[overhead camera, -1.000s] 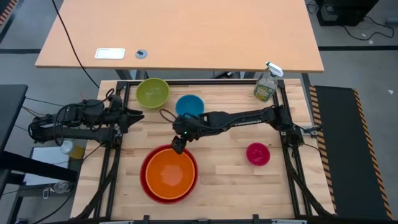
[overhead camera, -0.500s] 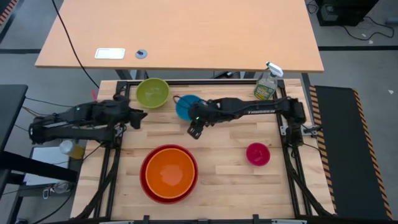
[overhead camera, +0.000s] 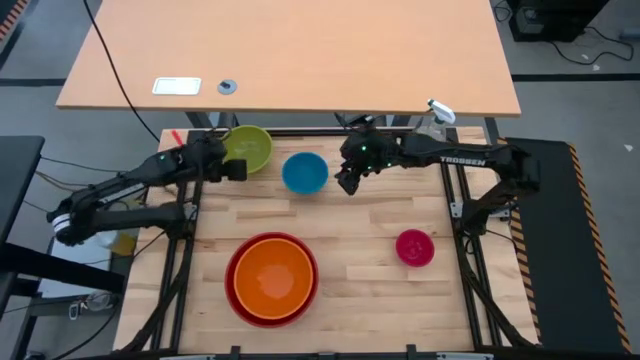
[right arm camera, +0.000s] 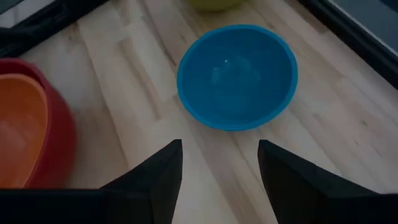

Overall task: Nest bowls inside each other
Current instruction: Stack the green bowl on top of the orange bowl

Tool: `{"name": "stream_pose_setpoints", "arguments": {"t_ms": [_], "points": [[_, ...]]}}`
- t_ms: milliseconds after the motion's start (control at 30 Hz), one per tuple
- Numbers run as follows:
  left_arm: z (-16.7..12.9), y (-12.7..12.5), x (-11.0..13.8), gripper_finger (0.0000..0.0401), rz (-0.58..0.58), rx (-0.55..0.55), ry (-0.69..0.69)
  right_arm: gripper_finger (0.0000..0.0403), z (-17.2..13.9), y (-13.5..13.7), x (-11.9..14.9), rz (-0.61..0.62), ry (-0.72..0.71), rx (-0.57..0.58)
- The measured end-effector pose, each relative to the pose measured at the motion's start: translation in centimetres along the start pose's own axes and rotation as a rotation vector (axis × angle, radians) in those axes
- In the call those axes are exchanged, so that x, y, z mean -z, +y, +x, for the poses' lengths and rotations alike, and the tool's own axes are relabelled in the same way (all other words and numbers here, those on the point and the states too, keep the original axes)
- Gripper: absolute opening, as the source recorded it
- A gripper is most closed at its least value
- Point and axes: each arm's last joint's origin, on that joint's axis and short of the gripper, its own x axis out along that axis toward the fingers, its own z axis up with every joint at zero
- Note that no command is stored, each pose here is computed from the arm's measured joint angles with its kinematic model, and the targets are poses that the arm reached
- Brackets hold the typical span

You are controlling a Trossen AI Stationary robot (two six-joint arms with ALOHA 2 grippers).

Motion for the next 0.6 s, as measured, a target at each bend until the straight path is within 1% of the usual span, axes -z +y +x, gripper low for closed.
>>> {"name": "stream_pose_setpoints", "arguments": {"t_ms": [33, 100, 233, 367, 500, 600], "points": [[0.5, 0.2, -0.3, 0.0181, -0.035, -0.032, 0.005, 0.0215, 0.1, -0.3, 0.0, -0.007, 0.007, -0.015], [1.2, 0.6, -0.9, 0.0181, -0.100, -0.061, 0.023, 0.0215, 0.1, -0.8, 0.0, -0.008, 0.023, -0.052], [1.8, 1.6, -1.9, 0.0181, -0.172, -0.107, 0.016, 0.0215, 0.2, -1.2, -0.1, -0.042, 0.028, -0.078], [1.8, 3.0, -3.2, 0.0195, -0.212, -0.160, -0.034, 0.0215, 0.2, -1.3, -0.3, -0.063, 0.010, -0.072], [2.6, 4.6, -4.5, 0.0223, -0.238, -0.230, -0.040, 0.0215, 0.2, -1.3, -0.5, -0.080, -0.016, -0.081], [3.6, 5.2, -5.5, 0.0239, -0.248, -0.217, -0.030, 0.0215, 0.2, -1.2, -0.7, -0.092, -0.040, -0.090]]}}
